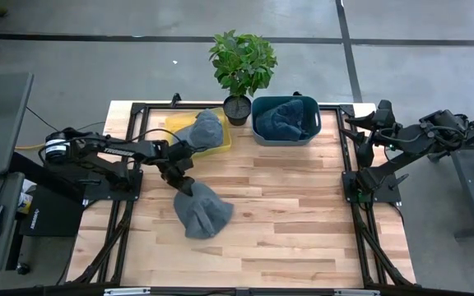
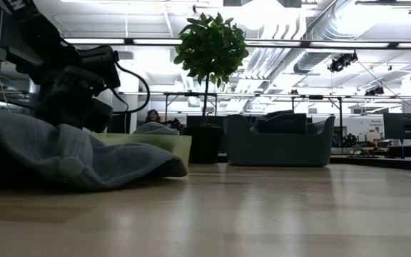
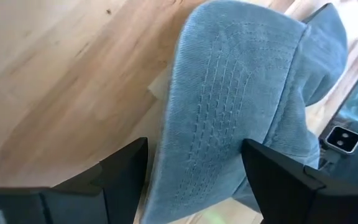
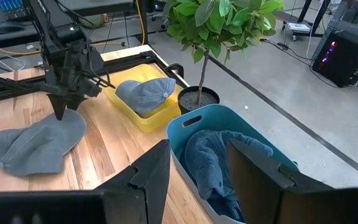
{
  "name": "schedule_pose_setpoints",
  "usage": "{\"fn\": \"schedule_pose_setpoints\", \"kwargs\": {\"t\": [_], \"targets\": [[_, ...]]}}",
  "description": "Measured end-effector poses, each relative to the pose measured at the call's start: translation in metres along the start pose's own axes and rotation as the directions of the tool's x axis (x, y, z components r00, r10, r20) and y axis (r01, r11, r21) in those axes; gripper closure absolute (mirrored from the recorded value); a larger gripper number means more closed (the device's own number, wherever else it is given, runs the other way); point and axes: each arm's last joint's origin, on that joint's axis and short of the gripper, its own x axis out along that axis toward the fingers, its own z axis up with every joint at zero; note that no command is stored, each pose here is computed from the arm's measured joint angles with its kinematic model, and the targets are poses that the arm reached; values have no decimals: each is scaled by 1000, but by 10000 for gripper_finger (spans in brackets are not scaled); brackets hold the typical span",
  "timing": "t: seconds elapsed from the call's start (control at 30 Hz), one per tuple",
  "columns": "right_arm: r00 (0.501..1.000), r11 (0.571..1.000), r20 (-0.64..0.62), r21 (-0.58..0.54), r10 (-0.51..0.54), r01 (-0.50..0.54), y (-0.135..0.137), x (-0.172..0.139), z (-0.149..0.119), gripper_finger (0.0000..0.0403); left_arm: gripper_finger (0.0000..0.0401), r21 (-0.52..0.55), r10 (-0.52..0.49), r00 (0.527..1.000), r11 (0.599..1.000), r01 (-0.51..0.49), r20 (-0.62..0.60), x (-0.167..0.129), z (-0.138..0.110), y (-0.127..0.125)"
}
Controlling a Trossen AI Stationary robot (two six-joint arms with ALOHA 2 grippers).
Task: Pick & Place hat
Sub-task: Put the gray cap into the yellow bin
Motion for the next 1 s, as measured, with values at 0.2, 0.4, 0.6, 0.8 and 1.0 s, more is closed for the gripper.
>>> {"fn": "schedule_pose_setpoints", "kwargs": {"t": [0.2,0.4,0.6,0.8,1.0], "targets": [[1000,1000,0,2,-1,1,0,0,0,249,203,10,-32,999,999,32,-2,1,1,-1],[1000,1000,2,1,-3,3,0,0,0,249,329,23,-82,996,996,83,-32,0,0,-3],[1000,1000,2,-2,-4,4,0,0,0,249,386,44,-162,984,985,166,-71,-1,1,-7],[1000,1000,1,-2,-4,4,0,0,0,249,393,51,-201,978,978,204,-58,-5,6,-17],[1000,1000,1,-14,-5,5,0,0,0,249,394,95,-260,965,960,263,-42,-18,18,-39]]}}
